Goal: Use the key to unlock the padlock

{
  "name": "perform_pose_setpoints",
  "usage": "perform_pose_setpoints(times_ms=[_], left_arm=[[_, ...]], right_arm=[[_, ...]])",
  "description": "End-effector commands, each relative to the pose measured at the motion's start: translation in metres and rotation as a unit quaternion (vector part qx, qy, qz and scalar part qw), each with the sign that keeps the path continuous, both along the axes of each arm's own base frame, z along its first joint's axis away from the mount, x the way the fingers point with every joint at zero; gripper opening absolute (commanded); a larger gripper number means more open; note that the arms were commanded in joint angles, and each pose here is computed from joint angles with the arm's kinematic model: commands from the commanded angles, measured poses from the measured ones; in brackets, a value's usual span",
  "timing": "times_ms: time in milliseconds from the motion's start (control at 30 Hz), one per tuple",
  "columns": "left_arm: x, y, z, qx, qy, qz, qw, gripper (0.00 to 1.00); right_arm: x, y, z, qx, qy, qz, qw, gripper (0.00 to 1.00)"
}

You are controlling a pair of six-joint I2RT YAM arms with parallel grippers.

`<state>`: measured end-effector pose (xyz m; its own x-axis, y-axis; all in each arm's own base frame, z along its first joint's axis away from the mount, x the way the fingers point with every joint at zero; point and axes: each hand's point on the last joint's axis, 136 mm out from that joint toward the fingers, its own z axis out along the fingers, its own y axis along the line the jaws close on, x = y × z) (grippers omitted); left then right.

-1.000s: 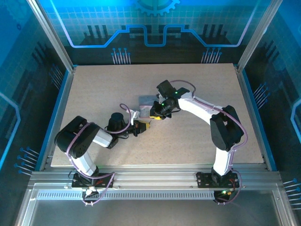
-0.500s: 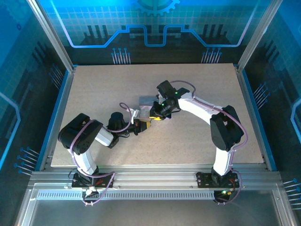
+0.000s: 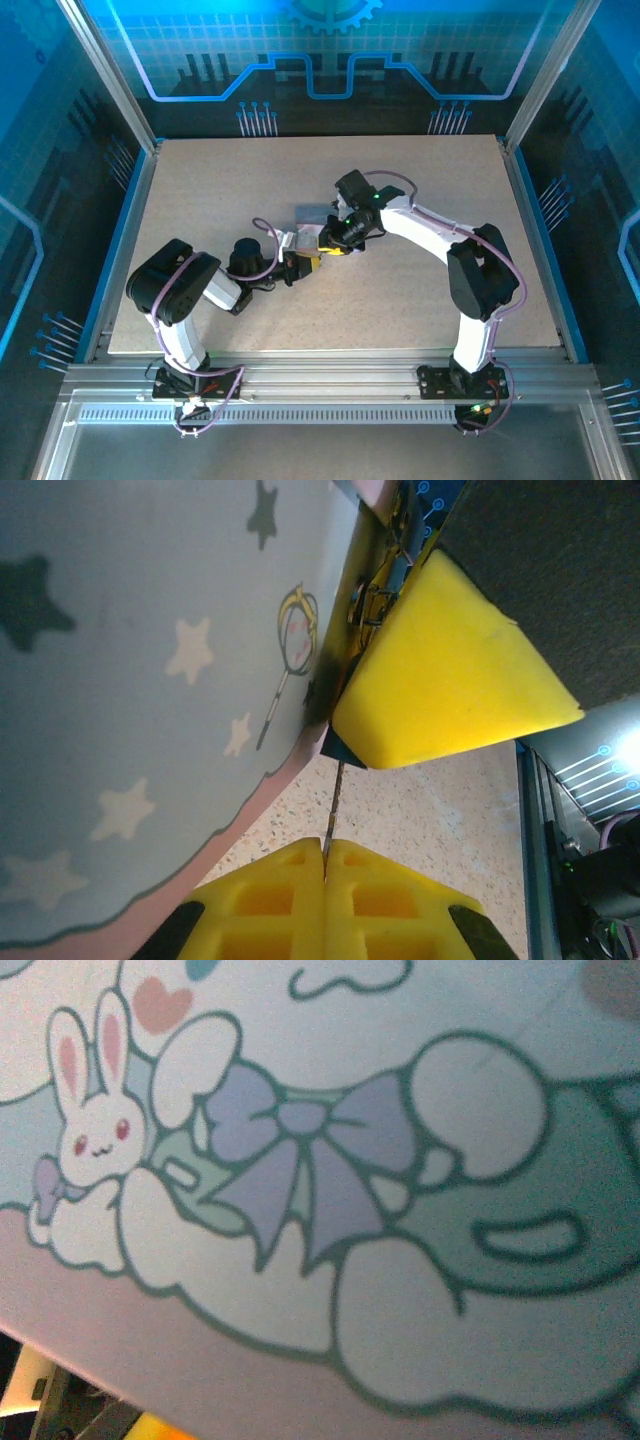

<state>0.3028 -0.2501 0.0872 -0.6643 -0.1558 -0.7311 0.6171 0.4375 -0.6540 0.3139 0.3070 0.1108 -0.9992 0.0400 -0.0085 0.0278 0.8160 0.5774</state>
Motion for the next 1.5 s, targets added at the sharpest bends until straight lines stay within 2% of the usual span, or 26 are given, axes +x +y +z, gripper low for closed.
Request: perform_pose_setpoints(times_ms=[0,533,900,1467], left_arm=[[0.001,0.001,0.024,-0.02,-0.045,-0.008,0.999,0.0],[-0.002,0.001,0.031,-0.025,-0.051,-0.014,0.998,0.0],[-0.003,0.006,0.037,-0.036,-0.065,0.005,0.997,0.0],[-0.001,0.007,0.039,-0.028,-0.085,0.032,0.995,0.0]], right_arm=[[-0.002,-0.003,0.02,0.023,-0.011,0.018,1.0,0.04],[-0.002,-0.002,0.037,0.06,-0.001,0.032,0.998,0.04],[-0.001,0.002,0.053,0.091,0.004,0.021,0.996,0.04],[-0.004,0.007,0.052,0.107,0.022,0.015,0.994,0.04]])
